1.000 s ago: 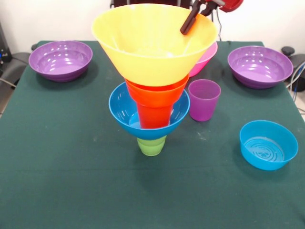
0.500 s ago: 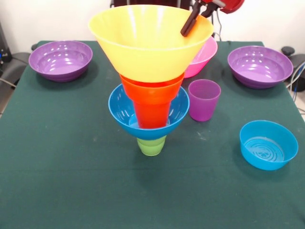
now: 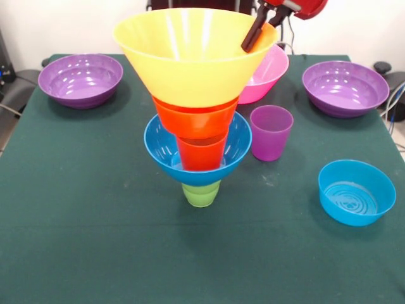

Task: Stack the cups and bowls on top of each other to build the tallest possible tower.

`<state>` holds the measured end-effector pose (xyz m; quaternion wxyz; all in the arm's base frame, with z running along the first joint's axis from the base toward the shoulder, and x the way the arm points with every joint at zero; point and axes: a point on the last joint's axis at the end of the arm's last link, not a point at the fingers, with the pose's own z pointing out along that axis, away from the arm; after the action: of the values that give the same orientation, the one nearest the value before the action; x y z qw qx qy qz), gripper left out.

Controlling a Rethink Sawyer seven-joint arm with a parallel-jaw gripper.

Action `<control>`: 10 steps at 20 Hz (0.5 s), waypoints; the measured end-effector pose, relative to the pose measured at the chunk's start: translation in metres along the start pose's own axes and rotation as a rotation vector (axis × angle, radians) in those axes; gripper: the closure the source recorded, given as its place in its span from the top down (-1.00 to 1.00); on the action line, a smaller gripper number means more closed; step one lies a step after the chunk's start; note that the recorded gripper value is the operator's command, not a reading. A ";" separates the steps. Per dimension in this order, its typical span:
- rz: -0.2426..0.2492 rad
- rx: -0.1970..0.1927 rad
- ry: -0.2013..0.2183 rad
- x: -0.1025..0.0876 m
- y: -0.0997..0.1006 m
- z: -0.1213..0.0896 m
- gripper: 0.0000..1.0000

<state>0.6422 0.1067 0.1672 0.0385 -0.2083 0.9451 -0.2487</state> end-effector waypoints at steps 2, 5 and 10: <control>0.006 -0.007 -0.002 -0.001 -0.002 0.001 -1.00; 0.016 -0.017 -0.005 -0.002 -0.005 0.002 -1.00; 0.030 -0.026 -0.013 -0.004 -0.011 0.001 -1.00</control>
<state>0.6505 0.0990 0.1718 0.0456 -0.1962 0.9510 -0.2344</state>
